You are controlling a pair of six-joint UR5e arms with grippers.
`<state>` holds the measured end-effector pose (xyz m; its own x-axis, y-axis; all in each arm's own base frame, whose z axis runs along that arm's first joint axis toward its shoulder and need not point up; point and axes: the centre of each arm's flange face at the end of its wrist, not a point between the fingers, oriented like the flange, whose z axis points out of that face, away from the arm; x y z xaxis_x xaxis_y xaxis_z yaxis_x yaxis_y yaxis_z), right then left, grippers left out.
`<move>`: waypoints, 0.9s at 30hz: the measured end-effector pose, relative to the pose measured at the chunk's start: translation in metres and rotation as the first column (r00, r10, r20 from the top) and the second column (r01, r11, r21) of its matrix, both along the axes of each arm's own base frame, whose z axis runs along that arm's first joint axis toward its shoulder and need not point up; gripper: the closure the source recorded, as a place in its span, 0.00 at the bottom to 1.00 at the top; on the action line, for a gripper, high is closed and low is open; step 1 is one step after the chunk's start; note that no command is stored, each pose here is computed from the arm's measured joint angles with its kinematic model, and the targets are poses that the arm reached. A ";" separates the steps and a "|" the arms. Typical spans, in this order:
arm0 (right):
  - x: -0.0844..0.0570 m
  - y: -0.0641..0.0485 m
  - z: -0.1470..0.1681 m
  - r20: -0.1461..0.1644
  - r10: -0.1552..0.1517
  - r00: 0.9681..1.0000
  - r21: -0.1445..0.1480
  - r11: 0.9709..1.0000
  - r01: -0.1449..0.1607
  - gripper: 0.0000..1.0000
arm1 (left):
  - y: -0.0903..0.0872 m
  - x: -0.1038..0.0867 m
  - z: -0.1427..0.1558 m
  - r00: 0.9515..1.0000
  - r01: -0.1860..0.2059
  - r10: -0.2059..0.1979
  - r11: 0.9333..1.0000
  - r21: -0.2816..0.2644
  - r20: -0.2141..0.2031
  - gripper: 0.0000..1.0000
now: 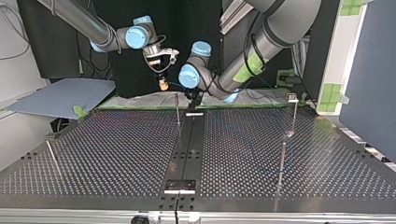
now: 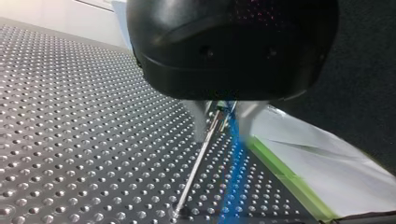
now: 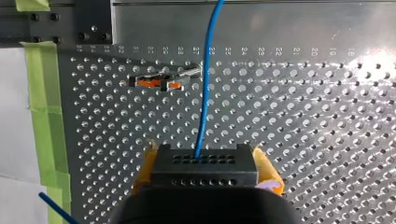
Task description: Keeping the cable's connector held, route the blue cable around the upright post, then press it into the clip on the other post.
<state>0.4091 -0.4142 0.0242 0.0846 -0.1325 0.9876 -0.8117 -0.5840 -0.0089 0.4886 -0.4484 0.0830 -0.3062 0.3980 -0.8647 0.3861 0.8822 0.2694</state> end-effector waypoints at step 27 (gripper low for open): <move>-0.017 0.000 -0.053 -0.044 -0.037 0.998 0.046 0.998 0.039 1.00 | 0.000 -0.003 -0.040 0.999 -0.034 0.032 0.997 -0.064 -0.029 0.98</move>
<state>0.3921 -0.4141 -0.0292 0.1206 -0.1825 0.9758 -0.8335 -0.5525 -0.0003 0.4860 -0.4479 0.0431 -0.3429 0.3312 -0.8791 0.3633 0.9097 0.2010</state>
